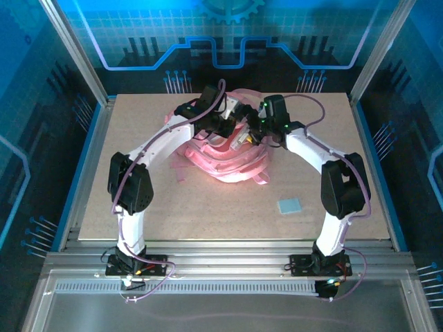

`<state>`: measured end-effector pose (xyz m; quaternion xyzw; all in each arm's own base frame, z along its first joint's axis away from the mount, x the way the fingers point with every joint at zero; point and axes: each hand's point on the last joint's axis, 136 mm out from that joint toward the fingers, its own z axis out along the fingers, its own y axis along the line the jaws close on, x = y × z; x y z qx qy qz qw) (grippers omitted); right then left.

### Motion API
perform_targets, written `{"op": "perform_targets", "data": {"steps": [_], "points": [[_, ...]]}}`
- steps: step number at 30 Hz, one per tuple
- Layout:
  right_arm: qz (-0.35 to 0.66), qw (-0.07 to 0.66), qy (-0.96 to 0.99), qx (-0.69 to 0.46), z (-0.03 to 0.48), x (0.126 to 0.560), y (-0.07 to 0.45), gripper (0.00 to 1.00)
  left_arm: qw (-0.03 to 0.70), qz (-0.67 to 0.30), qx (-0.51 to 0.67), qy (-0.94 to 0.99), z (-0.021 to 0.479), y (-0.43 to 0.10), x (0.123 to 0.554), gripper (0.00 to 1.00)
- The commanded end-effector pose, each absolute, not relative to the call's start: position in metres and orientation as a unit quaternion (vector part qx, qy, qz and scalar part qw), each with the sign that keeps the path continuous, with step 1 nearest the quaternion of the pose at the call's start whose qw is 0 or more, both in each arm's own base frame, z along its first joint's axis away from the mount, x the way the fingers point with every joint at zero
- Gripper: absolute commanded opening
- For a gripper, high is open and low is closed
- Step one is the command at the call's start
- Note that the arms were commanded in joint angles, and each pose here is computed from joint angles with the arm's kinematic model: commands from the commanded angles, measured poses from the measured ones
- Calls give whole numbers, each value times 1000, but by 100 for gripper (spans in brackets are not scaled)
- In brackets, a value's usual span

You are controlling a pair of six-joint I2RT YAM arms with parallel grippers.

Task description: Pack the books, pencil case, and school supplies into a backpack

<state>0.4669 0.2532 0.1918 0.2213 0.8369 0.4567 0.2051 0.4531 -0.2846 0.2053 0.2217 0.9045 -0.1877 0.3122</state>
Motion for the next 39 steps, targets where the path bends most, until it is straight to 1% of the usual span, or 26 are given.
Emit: {"op": "perform_targets", "data": {"steps": [1, 5, 9, 14, 18, 22, 25, 29, 34, 36, 39], "points": [[459, 215, 832, 227, 203, 463, 241, 100, 411, -240, 234, 848, 297, -300, 452, 0], [475, 226, 820, 227, 193, 463, 222, 100, 407, -239, 234, 850, 289, -301, 453, 0], [434, 230, 835, 250, 172, 461, 202, 100, 402, -240, 233, 852, 285, -301, 452, 0], [371, 260, 851, 266, 181, 470, 186, 100, 399, -241, 231, 854, 282, -301, 451, 0], [402, 267, 842, 241, 204, 476, 208, 100, 399, -245, 229, 854, 283, -302, 452, 0], [466, 222, 823, 237, 195, 479, 245, 99, 395, -249, 226, 855, 280, -304, 452, 0], [486, 206, 819, 225, 188, 481, 268, 98, 391, -252, 224, 856, 277, -304, 451, 0], [493, 234, 811, 211, 203, 484, 259, 98, 394, -252, 224, 855, 276, -302, 449, 0], [470, 274, 820, 176, 237, 465, 233, 98, 396, -252, 222, 855, 274, -301, 447, 0], [452, 284, 831, 158, 242, 453, 222, 98, 393, -252, 222, 856, 271, -301, 447, 0], [426, 274, 852, 132, 236, 430, 207, 99, 391, -250, 223, 857, 267, -300, 446, 0]]}}
